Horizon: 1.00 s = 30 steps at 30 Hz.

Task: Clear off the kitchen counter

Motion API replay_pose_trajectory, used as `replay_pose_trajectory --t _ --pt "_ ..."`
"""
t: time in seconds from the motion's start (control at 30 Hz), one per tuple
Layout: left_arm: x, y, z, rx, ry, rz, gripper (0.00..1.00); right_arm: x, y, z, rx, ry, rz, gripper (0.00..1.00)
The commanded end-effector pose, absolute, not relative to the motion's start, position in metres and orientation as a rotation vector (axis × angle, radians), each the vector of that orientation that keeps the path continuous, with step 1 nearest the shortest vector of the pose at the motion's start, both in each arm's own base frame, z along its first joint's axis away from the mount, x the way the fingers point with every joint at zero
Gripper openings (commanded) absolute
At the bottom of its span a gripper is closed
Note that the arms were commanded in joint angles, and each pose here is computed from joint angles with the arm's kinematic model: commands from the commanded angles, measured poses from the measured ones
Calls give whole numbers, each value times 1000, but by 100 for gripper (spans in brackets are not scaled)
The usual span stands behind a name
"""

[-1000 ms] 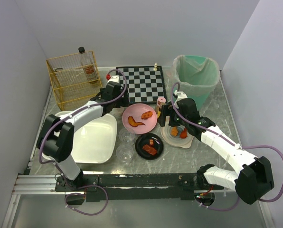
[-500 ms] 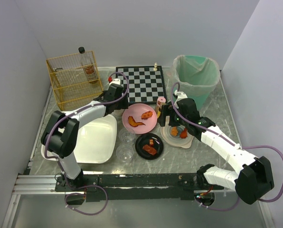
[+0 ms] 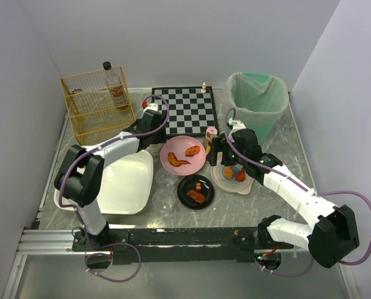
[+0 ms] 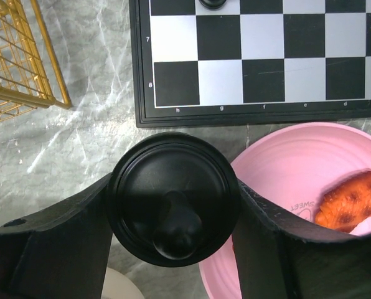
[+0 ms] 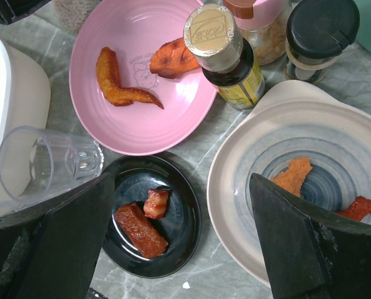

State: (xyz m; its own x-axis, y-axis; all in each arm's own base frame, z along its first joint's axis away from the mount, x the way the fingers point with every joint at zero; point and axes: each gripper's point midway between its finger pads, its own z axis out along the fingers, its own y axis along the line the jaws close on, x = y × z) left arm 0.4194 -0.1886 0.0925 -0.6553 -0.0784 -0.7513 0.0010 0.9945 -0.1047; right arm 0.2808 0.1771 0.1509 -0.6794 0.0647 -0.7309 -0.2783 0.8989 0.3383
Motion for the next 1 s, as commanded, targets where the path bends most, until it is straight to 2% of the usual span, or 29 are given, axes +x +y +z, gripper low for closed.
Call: replay_pose_trajectory --t 0.0,0.23,0.47,0.7,0.97 --pt "429 -192 142 -96 2196 -159 28 289 180 167 -143 2205 571 95" --pt "432 -176 220 -162 2054 -145 12 288 181 163 -141 2212 576 95" --pt "431 -129 287 -270 1902 -181 12 288 181 163 -144 2213 574 95" --pt "442 -55 294 -404 1833 -110 12 286 180 162 -157 2220 571 95" --pt "465 -41 279 -436 1828 -115 10 286 175 166 -163 2219 538 95"
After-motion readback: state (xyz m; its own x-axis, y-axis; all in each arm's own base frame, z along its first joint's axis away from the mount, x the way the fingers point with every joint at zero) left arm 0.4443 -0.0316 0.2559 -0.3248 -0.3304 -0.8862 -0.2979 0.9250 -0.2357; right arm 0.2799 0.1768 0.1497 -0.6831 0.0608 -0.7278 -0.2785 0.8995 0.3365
